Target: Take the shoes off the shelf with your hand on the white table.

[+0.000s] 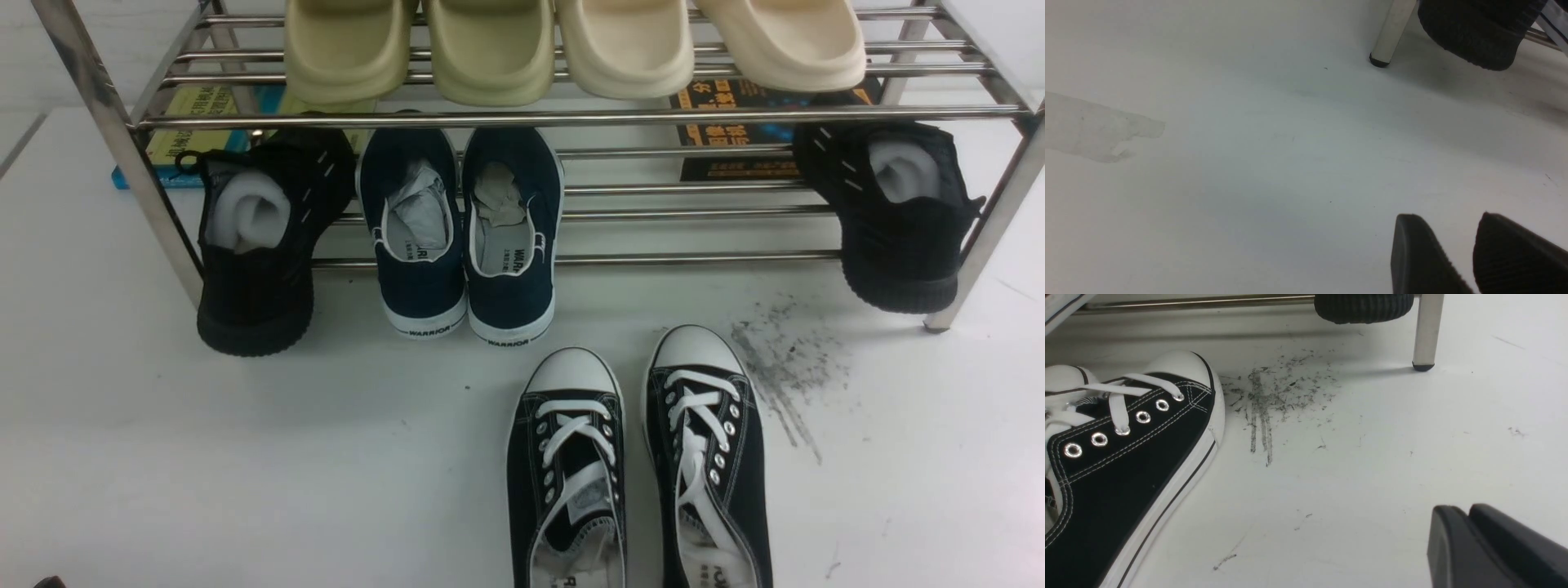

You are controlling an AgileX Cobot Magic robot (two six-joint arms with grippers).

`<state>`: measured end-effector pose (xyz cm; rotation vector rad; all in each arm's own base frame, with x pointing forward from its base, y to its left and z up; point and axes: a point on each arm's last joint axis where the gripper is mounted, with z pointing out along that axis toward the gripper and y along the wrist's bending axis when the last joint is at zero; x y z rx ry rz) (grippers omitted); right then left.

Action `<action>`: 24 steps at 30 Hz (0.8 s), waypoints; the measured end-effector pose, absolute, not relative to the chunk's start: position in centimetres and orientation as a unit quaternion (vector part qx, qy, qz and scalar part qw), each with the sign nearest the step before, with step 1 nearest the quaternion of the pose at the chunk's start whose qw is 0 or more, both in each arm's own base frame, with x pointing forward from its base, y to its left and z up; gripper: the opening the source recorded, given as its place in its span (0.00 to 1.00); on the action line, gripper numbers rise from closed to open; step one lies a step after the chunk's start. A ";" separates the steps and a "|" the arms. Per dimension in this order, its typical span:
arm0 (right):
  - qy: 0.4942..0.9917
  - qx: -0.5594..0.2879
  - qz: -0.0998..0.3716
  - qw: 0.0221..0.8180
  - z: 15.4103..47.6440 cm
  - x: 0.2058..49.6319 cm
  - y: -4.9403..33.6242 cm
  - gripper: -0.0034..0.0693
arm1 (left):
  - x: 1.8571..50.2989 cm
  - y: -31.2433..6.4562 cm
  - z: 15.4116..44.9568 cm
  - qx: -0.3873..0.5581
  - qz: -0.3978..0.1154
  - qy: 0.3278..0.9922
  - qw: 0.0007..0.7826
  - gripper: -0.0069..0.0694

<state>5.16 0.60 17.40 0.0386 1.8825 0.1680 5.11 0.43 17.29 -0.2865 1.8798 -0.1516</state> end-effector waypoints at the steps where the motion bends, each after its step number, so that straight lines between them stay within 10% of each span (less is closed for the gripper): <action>1: 0.807 0.017 0.072 0.586 17.4 5.2 0.6 0.15 | 5.1 0.4 17.3 -0.122 -0.065 0.804 0.579 0.41; 24: 0.807 0.017 0.072 0.586 17.4 5.2 0.6 0.19 | 5.1 0.4 17.3 -0.122 -0.065 0.804 0.579 0.41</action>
